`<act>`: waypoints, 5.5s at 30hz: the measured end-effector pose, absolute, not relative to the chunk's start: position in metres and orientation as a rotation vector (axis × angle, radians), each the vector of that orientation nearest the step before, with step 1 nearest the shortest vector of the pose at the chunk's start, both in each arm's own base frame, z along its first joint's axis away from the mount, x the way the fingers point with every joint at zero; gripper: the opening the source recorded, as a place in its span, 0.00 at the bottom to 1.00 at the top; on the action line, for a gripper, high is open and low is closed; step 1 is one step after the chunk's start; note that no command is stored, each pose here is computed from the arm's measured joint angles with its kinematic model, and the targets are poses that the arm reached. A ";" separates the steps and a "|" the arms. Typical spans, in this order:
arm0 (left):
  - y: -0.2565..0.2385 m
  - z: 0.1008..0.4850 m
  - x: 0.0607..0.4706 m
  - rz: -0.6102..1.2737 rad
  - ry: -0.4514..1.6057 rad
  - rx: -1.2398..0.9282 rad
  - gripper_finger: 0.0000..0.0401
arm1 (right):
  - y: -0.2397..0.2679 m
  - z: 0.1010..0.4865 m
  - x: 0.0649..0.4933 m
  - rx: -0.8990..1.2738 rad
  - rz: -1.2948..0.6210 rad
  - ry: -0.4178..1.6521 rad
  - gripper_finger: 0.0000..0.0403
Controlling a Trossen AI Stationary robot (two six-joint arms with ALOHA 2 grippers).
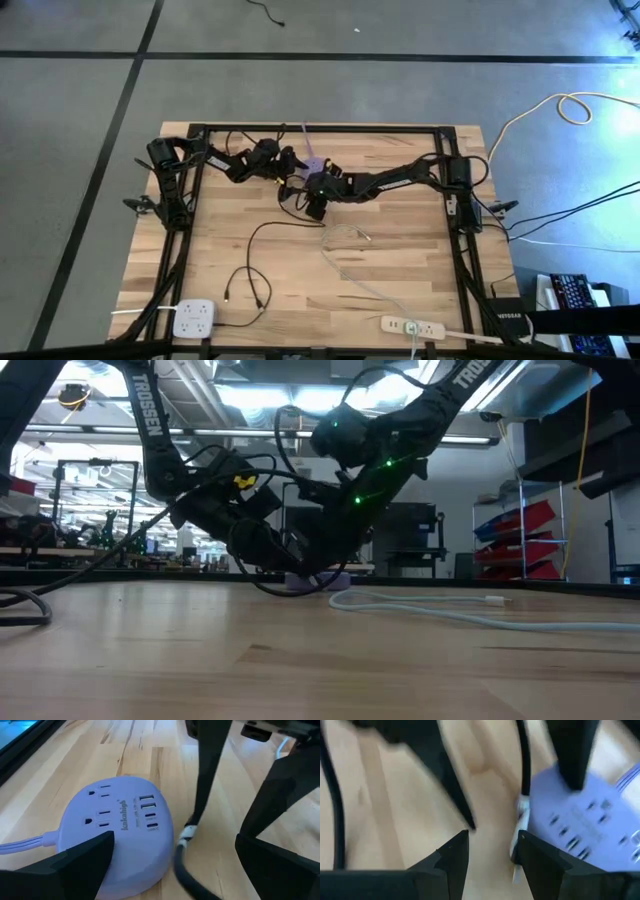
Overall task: Insert USB
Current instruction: Insert the black usb cable into the purple outlet extension
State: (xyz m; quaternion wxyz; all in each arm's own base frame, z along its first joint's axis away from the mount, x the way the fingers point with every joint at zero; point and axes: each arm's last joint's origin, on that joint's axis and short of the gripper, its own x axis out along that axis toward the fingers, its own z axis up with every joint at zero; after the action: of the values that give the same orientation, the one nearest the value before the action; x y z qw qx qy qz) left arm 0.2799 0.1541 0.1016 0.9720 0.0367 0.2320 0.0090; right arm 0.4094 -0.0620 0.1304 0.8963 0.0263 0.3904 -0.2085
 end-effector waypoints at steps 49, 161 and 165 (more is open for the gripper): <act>0.153 0.101 0.280 0.019 0.474 0.066 1.00 | -0.071 0.124 0.412 -0.087 -0.505 0.869 0.37; 0.153 0.101 0.280 0.019 0.482 0.049 1.00 | -0.098 0.173 0.449 0.184 -0.301 1.209 0.16; 0.153 0.100 0.279 0.019 0.483 0.049 1.00 | -0.099 0.172 0.447 0.183 -0.336 1.235 0.16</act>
State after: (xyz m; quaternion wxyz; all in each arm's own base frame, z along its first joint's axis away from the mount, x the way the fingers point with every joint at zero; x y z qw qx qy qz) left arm 0.2794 0.1535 0.1004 0.9706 0.0241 0.2391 0.0094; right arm 0.4467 -0.0987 0.1724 0.7981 0.0853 0.5756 -0.1564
